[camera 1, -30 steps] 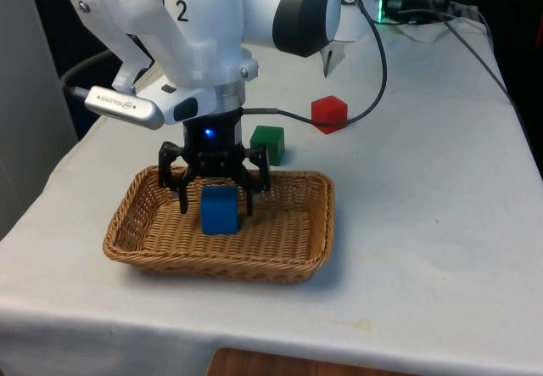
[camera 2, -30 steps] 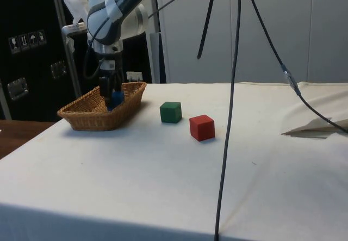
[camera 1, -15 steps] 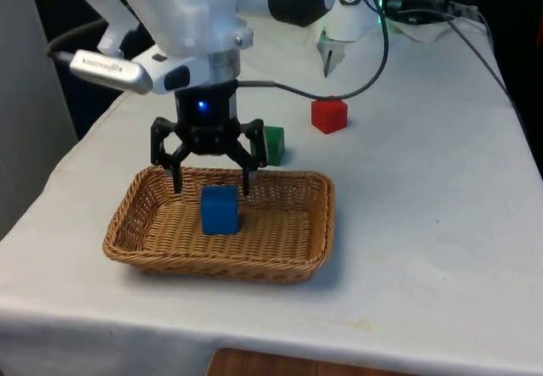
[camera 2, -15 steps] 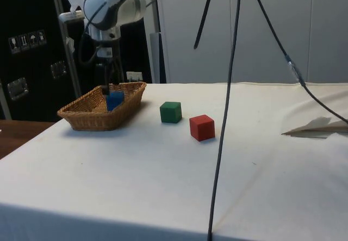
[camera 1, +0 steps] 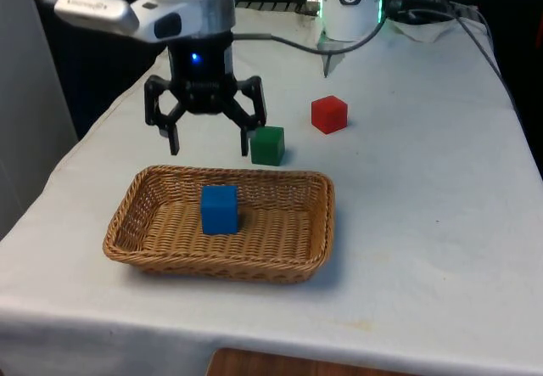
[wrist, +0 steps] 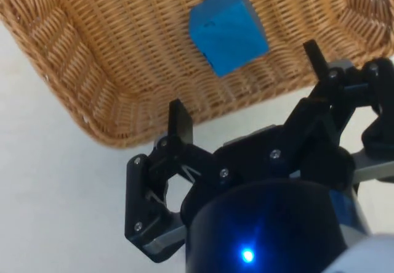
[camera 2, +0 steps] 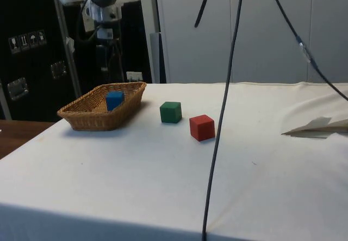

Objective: Pick up the blue cube and place it into the basket.

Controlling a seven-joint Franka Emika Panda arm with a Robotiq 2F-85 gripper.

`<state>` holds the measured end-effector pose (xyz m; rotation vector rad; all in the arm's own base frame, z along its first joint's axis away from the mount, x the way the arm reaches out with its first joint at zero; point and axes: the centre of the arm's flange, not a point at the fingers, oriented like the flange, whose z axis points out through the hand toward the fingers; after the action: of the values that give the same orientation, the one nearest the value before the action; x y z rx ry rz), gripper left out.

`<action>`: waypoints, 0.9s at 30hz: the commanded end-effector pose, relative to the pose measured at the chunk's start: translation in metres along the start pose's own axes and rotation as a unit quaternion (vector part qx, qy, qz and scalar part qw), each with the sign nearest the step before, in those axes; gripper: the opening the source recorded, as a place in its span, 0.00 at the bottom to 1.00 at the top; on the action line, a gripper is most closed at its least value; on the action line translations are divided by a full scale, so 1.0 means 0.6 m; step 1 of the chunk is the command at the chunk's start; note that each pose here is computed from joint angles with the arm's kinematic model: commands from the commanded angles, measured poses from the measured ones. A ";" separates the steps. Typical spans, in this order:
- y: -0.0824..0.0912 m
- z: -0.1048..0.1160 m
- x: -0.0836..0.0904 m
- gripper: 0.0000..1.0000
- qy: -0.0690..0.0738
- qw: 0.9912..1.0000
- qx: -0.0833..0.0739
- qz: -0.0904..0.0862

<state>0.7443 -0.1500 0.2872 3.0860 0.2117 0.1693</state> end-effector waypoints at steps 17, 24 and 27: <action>0.004 -0.122 -0.046 1.00 0.005 1.000 0.013 0.017; -0.015 -0.160 -0.058 1.00 0.010 1.000 0.016 0.015; -0.028 -0.174 -0.058 1.00 0.012 1.000 0.014 0.011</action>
<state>0.6966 -0.1356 0.3855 3.1229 0.1875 0.2121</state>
